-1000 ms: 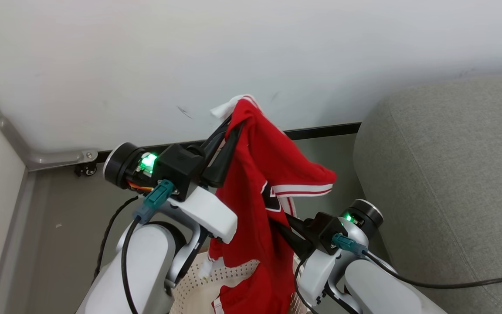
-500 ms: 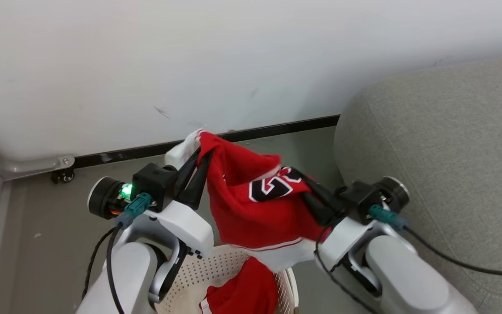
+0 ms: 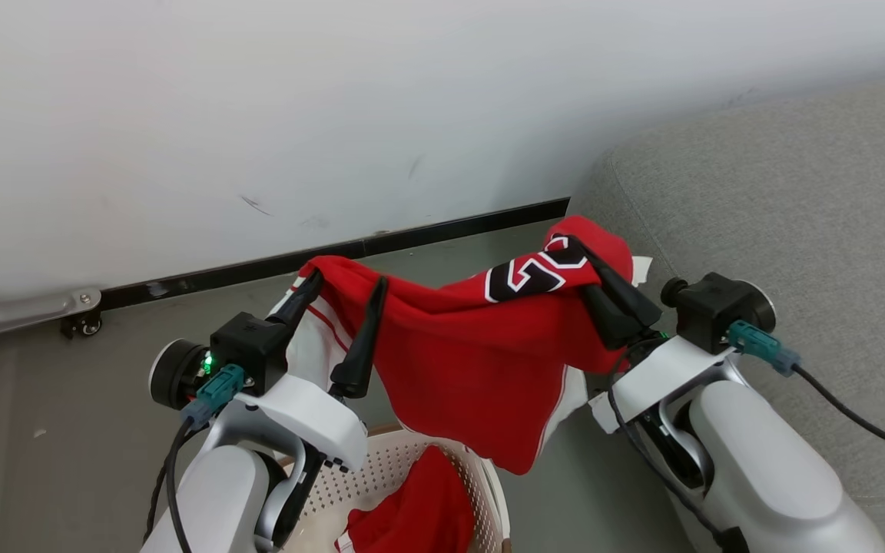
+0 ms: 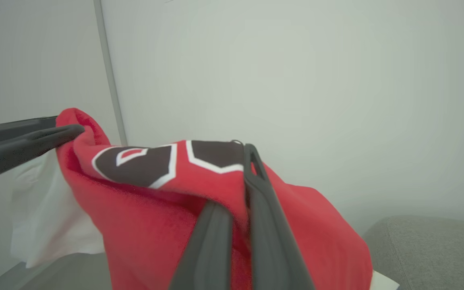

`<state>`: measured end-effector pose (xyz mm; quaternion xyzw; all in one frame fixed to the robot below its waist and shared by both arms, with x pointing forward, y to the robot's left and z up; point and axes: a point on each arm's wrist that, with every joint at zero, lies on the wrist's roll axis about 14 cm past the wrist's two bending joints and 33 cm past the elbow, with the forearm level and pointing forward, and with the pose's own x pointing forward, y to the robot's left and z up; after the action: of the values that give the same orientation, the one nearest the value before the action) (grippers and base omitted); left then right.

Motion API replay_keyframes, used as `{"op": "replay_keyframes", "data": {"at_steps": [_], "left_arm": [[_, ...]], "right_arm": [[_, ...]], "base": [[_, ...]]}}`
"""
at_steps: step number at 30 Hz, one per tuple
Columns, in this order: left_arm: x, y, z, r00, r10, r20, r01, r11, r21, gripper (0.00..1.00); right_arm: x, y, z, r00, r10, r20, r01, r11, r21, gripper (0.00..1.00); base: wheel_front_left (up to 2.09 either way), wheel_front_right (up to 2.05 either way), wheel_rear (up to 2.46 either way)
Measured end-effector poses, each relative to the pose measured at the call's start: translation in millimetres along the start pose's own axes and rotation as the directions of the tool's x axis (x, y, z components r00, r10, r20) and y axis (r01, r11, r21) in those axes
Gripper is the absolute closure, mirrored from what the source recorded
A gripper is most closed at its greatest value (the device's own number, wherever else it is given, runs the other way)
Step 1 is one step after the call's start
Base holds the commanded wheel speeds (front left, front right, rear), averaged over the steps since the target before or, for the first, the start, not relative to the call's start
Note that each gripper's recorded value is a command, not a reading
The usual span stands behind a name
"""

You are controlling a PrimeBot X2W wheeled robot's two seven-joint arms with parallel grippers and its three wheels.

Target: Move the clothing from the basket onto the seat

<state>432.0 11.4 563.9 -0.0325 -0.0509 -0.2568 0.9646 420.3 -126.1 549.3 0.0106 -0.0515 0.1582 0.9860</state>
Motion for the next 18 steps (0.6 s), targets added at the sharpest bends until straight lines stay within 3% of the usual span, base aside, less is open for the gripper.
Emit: {"op": "replay_keyframes", "data": {"at_steps": [18], "left_arm": [[-12, -5, -8, 0.998, -0.057, 0.022, 0.057, 0.998, -0.006, 0.00]], "right_arm": [[-24, -70, 26, 0.988, -0.143, 0.051, 0.147, 0.986, -0.072, 1.00]], "base": [[0.00, 0.00, 0.00]]}}
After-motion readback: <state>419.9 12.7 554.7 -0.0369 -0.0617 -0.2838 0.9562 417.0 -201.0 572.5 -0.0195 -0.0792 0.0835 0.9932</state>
